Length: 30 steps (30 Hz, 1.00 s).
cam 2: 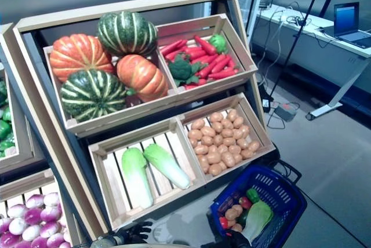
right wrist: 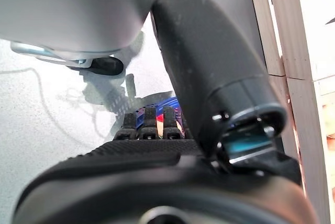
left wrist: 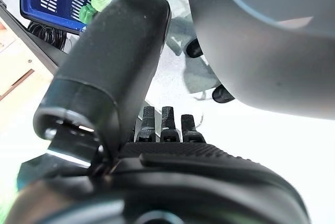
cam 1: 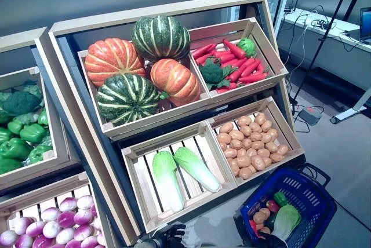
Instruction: Put vegetables into the basket
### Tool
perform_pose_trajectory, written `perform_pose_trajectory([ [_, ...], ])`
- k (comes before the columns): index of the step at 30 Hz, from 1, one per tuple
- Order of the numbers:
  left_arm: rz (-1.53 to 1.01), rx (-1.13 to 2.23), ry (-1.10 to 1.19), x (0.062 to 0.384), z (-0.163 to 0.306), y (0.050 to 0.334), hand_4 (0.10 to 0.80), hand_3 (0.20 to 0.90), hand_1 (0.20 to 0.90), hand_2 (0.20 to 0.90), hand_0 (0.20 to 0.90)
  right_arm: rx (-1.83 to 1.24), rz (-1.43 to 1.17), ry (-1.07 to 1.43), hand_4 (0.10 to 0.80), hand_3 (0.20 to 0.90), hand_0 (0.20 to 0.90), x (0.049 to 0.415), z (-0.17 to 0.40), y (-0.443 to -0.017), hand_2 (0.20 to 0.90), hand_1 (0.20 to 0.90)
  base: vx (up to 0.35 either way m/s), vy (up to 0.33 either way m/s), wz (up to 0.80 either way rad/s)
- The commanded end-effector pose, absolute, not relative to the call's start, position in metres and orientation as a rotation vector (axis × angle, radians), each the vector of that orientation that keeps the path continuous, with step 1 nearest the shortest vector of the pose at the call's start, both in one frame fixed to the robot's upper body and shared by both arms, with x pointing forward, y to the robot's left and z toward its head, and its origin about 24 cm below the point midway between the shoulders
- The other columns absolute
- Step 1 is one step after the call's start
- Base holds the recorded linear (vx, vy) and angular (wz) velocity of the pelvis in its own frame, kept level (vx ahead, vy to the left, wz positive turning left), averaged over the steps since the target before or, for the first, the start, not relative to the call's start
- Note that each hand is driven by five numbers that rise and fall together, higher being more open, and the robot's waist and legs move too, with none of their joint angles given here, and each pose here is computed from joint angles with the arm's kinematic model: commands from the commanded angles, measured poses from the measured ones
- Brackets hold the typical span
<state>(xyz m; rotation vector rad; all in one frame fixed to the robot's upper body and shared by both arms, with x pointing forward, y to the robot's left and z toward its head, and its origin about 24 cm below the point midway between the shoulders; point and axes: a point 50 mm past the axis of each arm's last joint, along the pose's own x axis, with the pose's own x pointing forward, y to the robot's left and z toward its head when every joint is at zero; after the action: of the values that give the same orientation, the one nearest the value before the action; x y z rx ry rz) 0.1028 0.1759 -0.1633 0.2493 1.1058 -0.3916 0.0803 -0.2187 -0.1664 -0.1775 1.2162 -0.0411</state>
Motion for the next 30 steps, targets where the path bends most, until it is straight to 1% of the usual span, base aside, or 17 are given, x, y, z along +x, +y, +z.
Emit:
perform_pose_trajectory([
  [1,-0.447,0.225,1.065,0.1124,-0.1624,0.1555,0.800,0.900,0.900,0.900,0.900,-0.219,0.072,1.195,0.800,0.900,0.900,0.0966,-0.1664,-0.2030,0.900,0.900,0.000,0.000,0.00],
  [6,-0.437,0.201,1.044,0.1155,-0.1609,0.1546,0.800,0.900,0.900,0.900,0.900,-0.219,0.068,1.193,0.800,0.900,0.900,0.0972,-0.1662,-0.2036,0.900,0.900,0.000,0.000,0.00],
  [16,-0.477,0.183,1.078,0.1081,-0.1631,0.1522,0.800,0.900,0.900,0.900,0.900,-0.220,0.071,1.208,0.800,0.900,0.900,0.0917,-0.1677,-0.2021,0.900,0.900,0.000,0.000,0.00],
  [30,-0.473,0.176,1.076,0.1082,-0.1631,0.1519,0.800,0.900,0.900,0.900,0.900,-0.225,0.075,1.209,0.800,0.900,0.900,0.0908,-0.1679,-0.2024,0.900,0.900,0.000,0.000,0.00],
])
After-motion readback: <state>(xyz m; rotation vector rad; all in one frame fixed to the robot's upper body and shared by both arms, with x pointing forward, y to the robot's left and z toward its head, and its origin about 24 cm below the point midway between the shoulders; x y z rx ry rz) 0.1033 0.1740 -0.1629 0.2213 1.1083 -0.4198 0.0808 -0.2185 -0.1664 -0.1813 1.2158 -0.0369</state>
